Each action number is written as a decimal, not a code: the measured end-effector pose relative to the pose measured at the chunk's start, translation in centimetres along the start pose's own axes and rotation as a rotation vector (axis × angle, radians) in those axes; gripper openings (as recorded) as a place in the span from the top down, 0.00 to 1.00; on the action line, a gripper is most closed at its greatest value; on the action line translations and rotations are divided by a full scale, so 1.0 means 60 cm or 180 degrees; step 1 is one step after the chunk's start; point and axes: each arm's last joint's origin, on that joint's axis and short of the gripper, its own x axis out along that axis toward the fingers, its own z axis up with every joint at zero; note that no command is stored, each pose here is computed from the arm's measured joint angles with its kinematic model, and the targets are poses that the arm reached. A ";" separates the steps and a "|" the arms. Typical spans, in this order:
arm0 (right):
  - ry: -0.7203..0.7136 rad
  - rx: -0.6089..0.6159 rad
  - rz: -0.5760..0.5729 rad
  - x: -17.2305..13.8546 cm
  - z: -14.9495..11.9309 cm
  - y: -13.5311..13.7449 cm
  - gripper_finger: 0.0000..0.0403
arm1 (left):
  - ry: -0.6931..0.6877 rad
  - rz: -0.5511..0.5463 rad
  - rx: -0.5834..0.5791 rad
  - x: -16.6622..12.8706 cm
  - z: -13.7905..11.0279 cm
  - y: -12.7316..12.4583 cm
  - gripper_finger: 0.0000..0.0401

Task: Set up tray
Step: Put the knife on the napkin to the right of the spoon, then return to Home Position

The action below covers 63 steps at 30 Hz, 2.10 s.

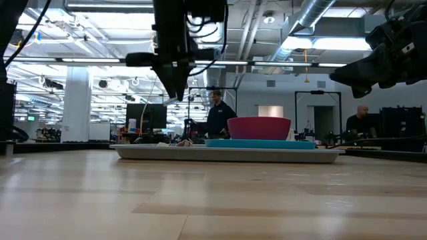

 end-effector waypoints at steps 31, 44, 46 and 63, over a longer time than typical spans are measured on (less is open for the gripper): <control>0.0001 0.0000 -0.0001 0.000 0.000 0.000 0.80 | 0.0691 -0.0863 -0.0484 0.201 0.055 0.088 0.94; 0.0001 0.0000 0.0000 0.000 0.000 0.000 0.80 | 0.0743 -0.0959 -0.0333 0.202 0.059 0.089 0.65; 0.0000 0.0001 -0.0001 0.000 0.000 0.000 0.80 | 0.0773 -0.1003 -0.0329 0.201 0.059 0.088 0.62; 0.0000 0.0000 -0.0001 0.000 0.000 0.000 0.80 | -0.0024 -0.0859 0.0680 0.048 0.098 0.014 0.58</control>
